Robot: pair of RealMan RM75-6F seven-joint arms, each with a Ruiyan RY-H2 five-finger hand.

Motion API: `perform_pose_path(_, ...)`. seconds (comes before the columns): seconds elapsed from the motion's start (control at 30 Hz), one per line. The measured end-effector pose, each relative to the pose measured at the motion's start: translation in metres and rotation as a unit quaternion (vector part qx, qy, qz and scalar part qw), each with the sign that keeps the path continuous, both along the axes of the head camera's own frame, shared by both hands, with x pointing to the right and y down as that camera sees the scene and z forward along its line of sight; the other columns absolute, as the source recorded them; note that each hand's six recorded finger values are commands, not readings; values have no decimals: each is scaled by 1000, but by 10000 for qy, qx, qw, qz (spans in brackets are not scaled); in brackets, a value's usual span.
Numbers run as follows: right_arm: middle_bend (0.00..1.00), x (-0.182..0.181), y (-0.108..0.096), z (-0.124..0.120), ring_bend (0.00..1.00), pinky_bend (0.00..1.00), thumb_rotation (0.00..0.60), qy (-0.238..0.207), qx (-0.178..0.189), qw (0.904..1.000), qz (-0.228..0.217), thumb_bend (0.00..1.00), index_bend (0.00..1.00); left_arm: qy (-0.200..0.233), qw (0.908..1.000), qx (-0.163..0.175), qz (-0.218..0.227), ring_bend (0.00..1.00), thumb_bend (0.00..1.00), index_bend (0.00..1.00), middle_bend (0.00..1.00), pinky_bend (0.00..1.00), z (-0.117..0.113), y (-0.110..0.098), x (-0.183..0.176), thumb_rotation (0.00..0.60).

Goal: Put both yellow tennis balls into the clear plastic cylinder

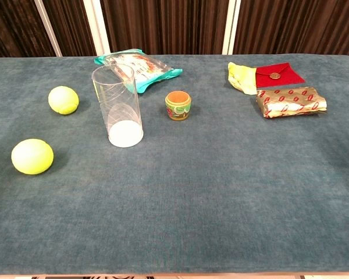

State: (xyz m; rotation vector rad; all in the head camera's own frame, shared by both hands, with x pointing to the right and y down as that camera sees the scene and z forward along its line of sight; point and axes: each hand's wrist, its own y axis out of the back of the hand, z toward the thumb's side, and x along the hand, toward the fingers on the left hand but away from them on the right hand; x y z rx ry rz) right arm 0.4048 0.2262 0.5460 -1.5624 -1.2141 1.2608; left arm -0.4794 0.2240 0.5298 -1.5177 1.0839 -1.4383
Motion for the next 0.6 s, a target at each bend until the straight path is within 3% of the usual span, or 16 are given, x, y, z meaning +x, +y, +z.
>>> perform_pose_path(0.6,17,0,1,-2,25,0,600,-8,15,10000,7,337,0,18,9999,-90,-93,0,74,98,3,125,0,1,-2,600)
